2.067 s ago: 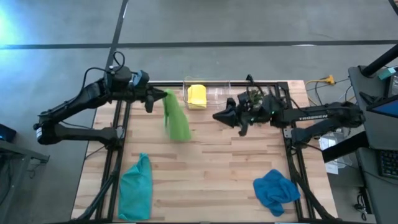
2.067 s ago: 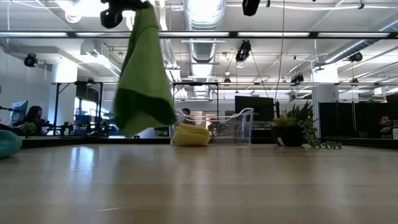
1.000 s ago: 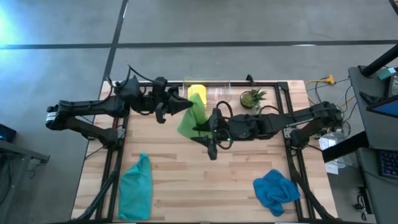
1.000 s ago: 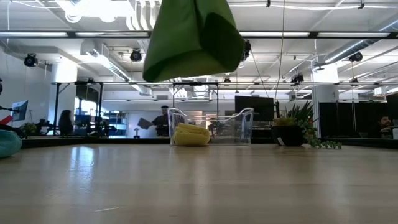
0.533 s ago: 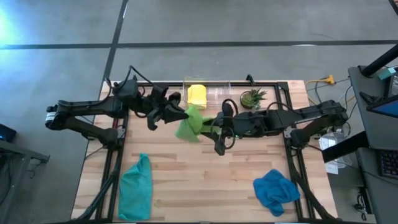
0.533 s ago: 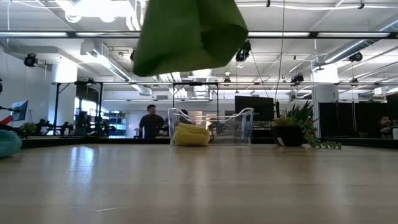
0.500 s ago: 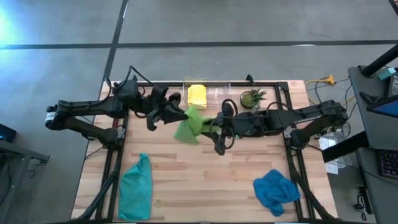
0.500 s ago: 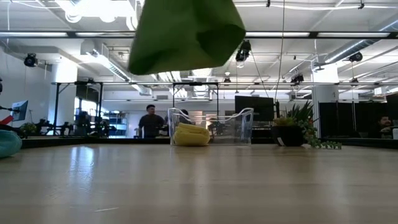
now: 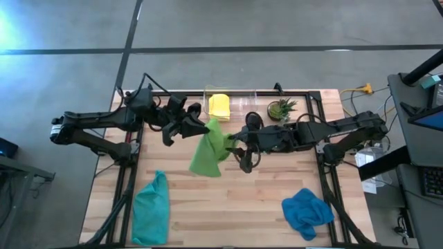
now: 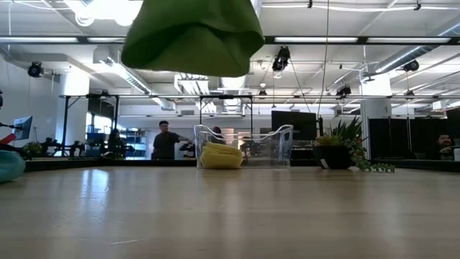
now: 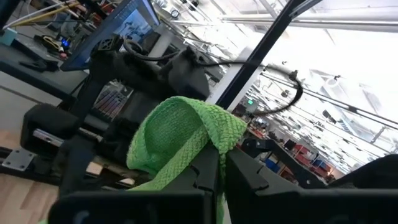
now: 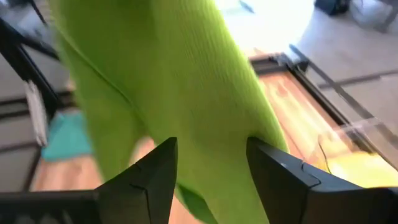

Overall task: Fold microfiber towels
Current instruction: Fold the green microfiber towel

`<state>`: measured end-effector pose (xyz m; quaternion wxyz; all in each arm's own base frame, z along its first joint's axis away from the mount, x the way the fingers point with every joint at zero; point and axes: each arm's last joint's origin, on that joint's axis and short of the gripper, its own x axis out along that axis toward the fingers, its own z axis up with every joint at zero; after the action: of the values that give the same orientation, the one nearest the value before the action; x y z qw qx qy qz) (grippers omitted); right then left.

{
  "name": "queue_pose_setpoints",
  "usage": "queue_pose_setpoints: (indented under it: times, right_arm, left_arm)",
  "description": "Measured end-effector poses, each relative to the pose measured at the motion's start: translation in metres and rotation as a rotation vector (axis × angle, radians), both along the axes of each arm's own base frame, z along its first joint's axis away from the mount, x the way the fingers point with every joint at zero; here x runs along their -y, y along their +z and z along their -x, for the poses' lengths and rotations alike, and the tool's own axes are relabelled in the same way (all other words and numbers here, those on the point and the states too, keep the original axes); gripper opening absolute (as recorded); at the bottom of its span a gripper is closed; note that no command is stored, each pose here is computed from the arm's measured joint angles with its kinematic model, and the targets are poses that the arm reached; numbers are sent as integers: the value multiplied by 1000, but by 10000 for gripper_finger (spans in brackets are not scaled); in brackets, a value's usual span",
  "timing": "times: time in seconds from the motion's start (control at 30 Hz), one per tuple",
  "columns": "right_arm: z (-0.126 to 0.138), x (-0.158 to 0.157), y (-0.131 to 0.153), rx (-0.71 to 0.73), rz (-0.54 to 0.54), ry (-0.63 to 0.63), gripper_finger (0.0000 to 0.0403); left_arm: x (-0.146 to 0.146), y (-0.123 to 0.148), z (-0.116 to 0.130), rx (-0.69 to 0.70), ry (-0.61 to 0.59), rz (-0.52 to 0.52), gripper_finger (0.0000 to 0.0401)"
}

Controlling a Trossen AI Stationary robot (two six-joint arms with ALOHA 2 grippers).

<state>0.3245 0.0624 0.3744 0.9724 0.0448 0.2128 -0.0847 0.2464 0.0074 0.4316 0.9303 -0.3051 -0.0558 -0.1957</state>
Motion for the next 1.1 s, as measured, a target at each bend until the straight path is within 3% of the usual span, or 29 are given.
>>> queue_pose_setpoints:
  times: [0.33,0.77,1.1]
  right_arm:
    - [-7,-3,19,194,-34,97,187]
    - [-1,-3,31,254,-78,216,187]
    - [5,-4,36,270,-112,255,187]
  left_arm:
    - [-1,-10,-9,-48,8,-21,0]
    - [-1,-29,-18,-189,-4,-77,0]
    - [-1,-29,-18,-171,16,-124,0]
